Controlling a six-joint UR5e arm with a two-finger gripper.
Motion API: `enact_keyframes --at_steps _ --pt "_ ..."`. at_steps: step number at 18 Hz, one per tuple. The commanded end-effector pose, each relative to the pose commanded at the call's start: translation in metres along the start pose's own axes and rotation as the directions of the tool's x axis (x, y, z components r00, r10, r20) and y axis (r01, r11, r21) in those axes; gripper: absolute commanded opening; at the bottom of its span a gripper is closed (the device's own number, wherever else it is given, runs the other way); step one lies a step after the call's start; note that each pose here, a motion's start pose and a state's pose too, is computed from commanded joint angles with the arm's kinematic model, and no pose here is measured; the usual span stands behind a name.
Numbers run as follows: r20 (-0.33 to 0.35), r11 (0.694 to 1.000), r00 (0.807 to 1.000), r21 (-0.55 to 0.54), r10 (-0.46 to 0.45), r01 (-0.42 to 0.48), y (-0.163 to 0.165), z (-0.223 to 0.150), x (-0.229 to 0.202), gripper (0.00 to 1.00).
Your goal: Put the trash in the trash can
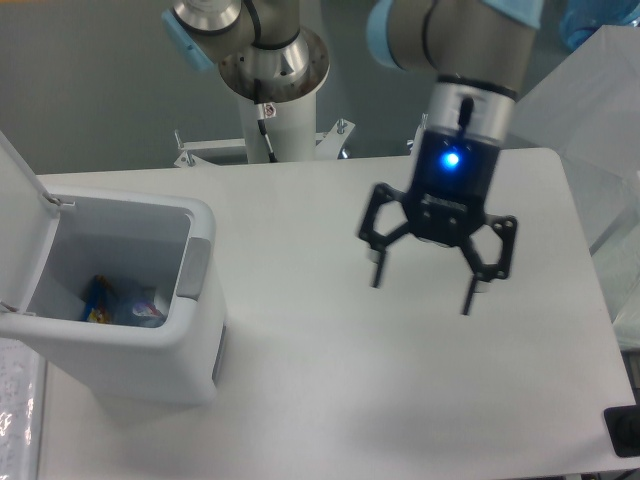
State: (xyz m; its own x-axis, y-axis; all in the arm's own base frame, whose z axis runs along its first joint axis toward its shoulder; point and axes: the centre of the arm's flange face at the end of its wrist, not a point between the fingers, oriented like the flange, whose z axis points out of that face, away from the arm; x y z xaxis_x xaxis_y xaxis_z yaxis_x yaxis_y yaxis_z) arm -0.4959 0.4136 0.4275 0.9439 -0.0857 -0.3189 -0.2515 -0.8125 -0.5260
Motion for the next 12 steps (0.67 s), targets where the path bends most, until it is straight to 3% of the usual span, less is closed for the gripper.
enact_keyframes --at_steps 3,7,12 --pt "-0.012 0.988 0.999 -0.148 0.032 -0.034 0.027 0.025 -0.002 1.0" --pt "-0.067 0.973 0.997 -0.222 0.049 -0.063 0.041 0.034 0.005 1.0" --pt "-0.152 0.919 0.987 -0.378 0.057 -0.111 0.065 0.053 0.007 1.0"
